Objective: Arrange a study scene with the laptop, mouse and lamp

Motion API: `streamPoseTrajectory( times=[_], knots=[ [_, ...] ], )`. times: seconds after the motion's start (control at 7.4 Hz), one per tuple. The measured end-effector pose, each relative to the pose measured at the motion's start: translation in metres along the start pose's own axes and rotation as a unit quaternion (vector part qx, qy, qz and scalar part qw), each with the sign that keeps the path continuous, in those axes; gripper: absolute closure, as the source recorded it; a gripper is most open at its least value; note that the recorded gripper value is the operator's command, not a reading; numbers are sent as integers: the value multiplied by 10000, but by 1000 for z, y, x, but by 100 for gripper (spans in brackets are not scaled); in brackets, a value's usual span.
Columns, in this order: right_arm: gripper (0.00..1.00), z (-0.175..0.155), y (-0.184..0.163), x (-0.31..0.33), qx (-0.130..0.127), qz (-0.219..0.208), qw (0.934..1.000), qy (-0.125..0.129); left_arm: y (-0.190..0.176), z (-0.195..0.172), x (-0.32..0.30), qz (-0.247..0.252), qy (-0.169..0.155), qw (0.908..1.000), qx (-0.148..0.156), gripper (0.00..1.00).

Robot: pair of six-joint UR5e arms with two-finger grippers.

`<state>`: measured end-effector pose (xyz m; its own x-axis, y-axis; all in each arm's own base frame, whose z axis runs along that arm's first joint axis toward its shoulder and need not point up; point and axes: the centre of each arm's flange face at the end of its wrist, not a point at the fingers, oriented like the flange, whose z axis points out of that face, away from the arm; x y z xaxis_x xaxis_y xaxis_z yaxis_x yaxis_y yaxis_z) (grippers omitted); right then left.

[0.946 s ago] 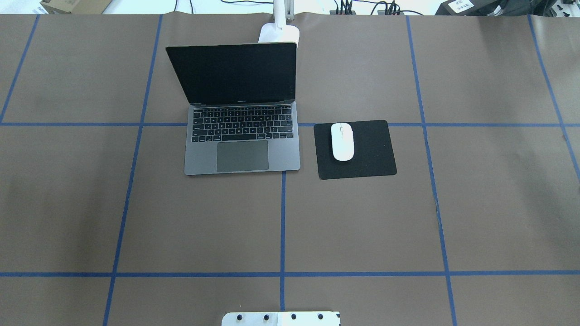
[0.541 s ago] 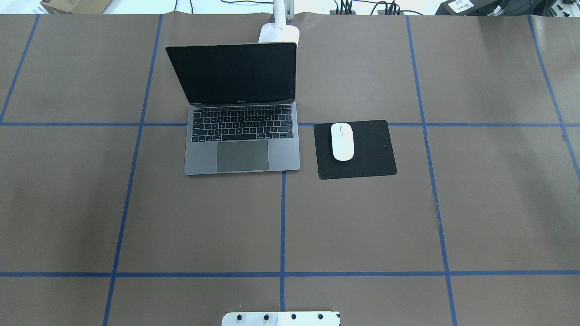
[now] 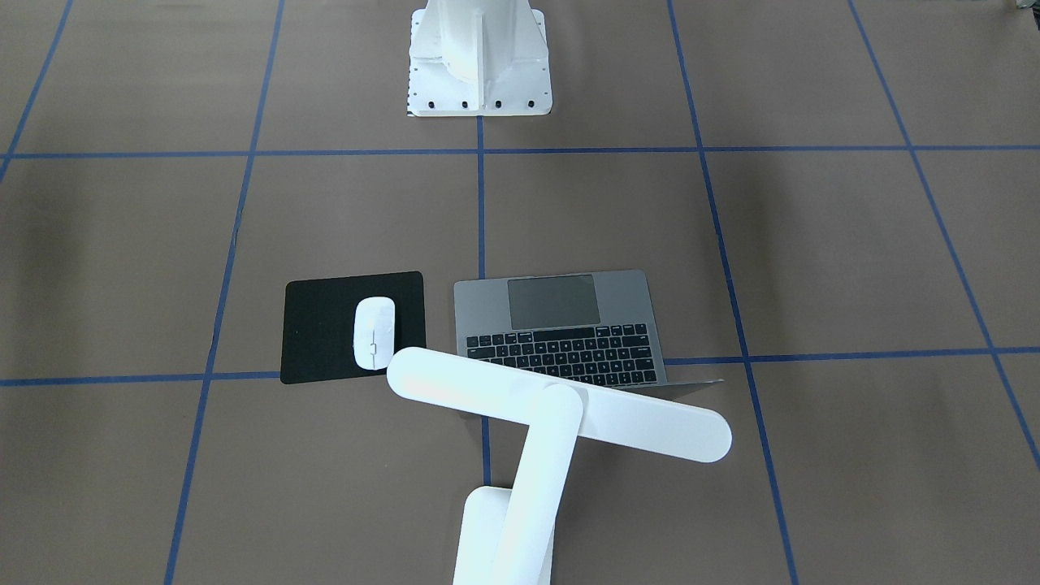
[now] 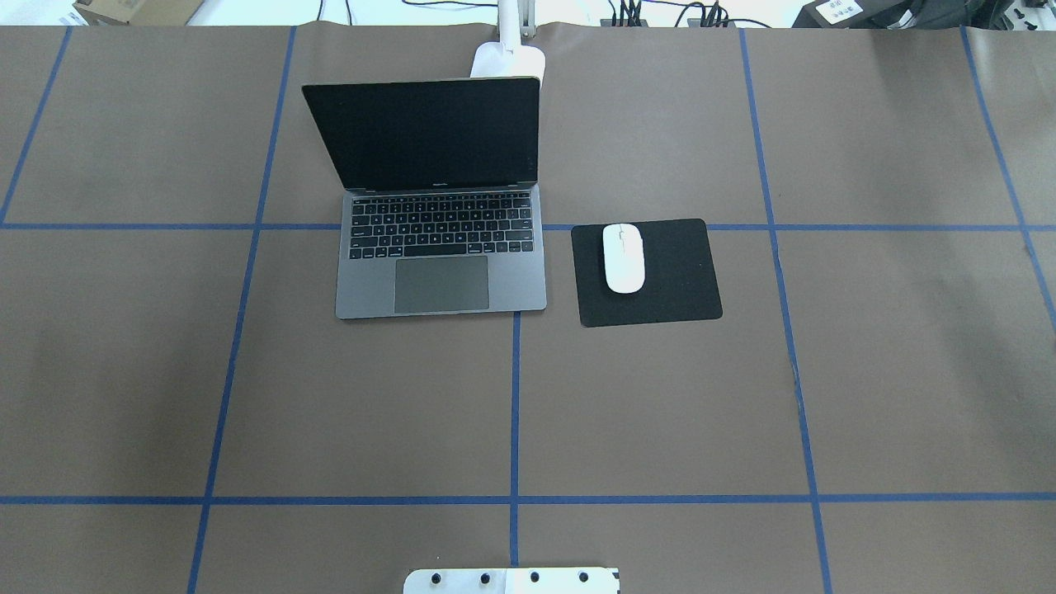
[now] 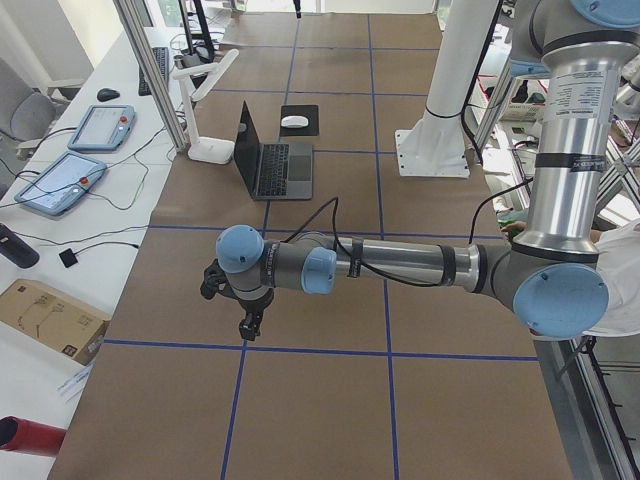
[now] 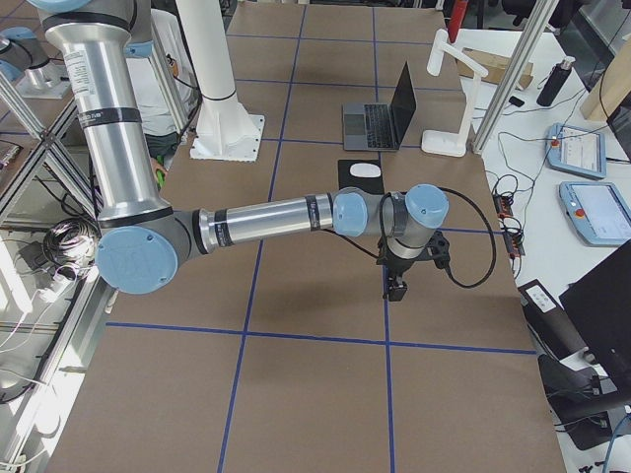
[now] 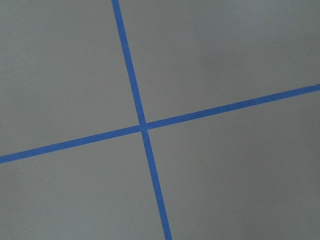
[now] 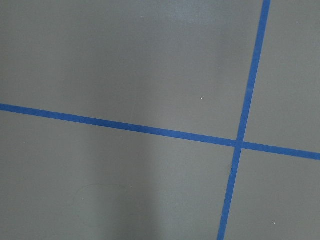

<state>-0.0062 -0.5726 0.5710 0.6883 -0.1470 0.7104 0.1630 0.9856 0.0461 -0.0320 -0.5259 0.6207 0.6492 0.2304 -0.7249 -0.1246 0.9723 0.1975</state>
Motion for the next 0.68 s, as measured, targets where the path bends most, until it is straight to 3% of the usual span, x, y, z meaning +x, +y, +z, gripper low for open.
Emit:
streamPoseTrajectory(
  times=[0.68],
  knots=[
    [1,3,-1,1,-33,10,10000,2,-3,-10,11,103,-14,9999,96,0]
  ],
)
